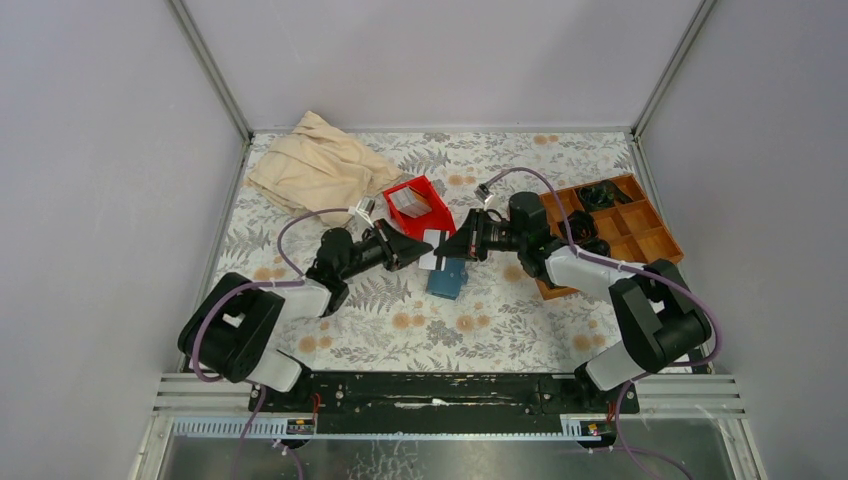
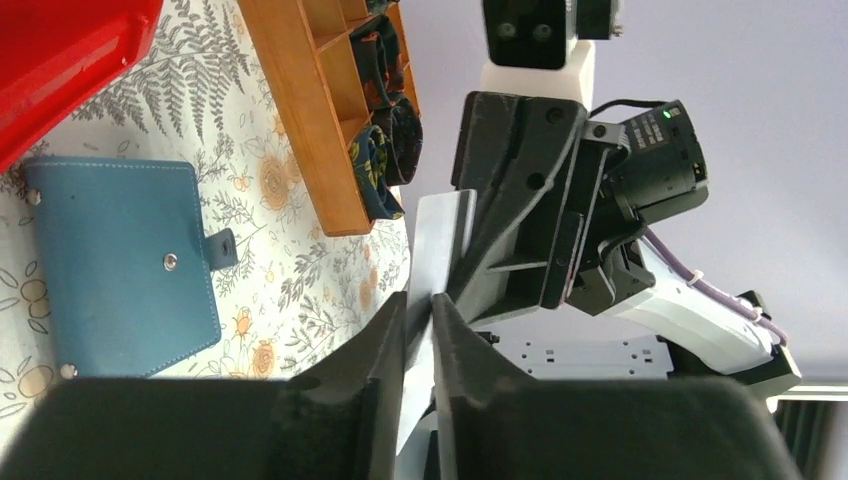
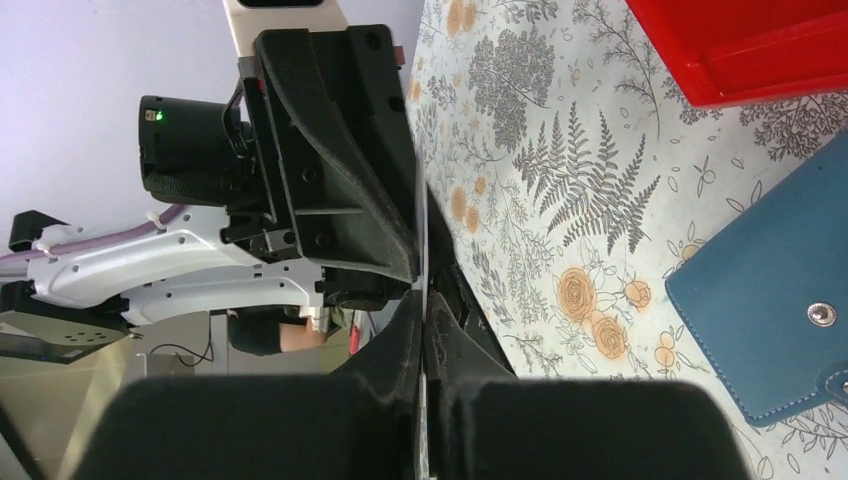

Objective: Put the credit cards into the card holder
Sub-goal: Pick up the credit card from the storage box.

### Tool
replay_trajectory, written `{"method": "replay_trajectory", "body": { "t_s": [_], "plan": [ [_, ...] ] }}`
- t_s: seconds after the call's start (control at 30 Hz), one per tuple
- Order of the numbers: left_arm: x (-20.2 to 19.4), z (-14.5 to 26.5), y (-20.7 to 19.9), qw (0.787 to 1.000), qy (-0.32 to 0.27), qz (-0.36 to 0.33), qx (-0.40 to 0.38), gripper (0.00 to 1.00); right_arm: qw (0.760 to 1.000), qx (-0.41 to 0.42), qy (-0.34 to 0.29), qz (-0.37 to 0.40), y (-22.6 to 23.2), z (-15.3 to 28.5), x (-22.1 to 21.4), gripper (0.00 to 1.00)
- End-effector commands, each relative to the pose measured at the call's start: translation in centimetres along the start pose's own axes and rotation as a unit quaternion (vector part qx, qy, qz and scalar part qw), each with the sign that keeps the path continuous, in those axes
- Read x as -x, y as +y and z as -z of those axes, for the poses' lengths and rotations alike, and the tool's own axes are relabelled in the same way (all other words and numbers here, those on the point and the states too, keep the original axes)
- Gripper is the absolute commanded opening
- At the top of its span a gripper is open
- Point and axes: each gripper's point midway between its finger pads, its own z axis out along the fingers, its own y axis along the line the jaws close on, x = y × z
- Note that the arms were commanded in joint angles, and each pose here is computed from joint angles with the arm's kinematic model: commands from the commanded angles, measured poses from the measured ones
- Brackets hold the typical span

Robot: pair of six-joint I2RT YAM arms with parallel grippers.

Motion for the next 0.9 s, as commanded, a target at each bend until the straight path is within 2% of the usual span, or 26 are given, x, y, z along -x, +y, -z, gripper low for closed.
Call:
{"method": "replay_trajectory", "body": {
  "t_s": [0.0,0.1,0.23,0.37,0.57,0.87],
  "plan": [
    [0.0,-0.1,-0.5,1.0,-0.003,-0.01,-0.011,0.32,0.999,0.036,-0.003,0.016,1.6,0.0,0.3,0.0],
    [0.3,0.0,1.2,0.999,-0.016,-0.01,0.031,0.42,1.0,0.023,-0.004,0.019,1.4,0.1,0.2,0.0],
    [0.9,0.5,3.9,0.993,-0.037,-0.022,0.106,0.45,0.998,-0.058,0.001,0.037,-0.7,0.8,0.1,0.0],
    [1.8,1.5,6.4,0.981,-0.063,-0.038,0.18,0.45,0.986,-0.153,0.006,0.059,-2.6,2.2,0.4,0.0],
    [1.5,2.0,8.5,0.964,-0.052,-0.072,0.249,0.45,0.955,-0.284,0.018,0.087,-5.1,4.0,1.1,0.0],
    [0.5,1.6,9.8,0.948,-0.024,-0.109,0.297,0.43,0.921,-0.371,0.062,0.096,-6.2,3.4,0.4,0.0]
  ]
}}
